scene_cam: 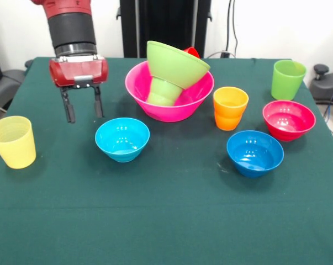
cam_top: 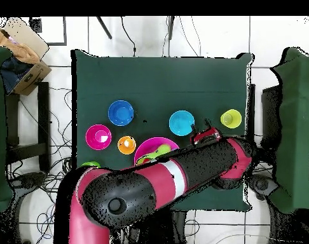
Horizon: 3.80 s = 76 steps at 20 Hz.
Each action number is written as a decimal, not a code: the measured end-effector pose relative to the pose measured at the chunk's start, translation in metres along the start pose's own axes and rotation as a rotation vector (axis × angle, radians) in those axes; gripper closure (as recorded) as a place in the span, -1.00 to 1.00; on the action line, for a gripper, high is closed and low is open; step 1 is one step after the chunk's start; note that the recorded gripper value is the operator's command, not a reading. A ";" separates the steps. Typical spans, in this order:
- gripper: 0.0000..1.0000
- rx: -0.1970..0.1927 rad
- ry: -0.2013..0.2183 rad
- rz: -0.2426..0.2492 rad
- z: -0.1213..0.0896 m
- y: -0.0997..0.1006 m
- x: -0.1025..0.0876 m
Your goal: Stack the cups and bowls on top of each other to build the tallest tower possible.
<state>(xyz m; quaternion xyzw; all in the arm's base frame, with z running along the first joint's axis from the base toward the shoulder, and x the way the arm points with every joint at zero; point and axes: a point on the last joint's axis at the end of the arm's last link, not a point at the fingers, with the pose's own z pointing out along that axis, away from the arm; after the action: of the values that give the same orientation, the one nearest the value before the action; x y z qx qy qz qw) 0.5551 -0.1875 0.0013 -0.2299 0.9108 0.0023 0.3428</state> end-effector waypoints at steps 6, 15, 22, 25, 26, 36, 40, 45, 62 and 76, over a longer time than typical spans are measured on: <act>-1.00 0.027 0.001 0.002 0.008 0.014 -0.008; -1.00 0.066 0.027 0.000 0.013 0.016 -0.007; -1.00 0.131 0.002 0.048 0.021 0.007 -0.004; -1.00 0.150 -0.005 0.069 0.026 0.007 0.001; -1.00 0.152 -0.005 0.072 0.027 0.007 0.002; -1.00 0.181 -0.031 0.102 0.034 0.005 0.003; -1.00 0.187 -0.037 0.110 0.037 0.007 0.003; -1.00 0.188 -0.032 0.104 0.043 0.011 0.002; -1.00 -0.131 0.202 0.107 0.014 0.019 0.010; -1.00 -0.085 0.162 0.137 0.022 0.017 0.004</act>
<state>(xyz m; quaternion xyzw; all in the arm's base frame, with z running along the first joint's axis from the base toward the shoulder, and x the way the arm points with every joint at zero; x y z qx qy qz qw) 0.5594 -0.1703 -0.0208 -0.1810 0.9482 0.0456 0.2571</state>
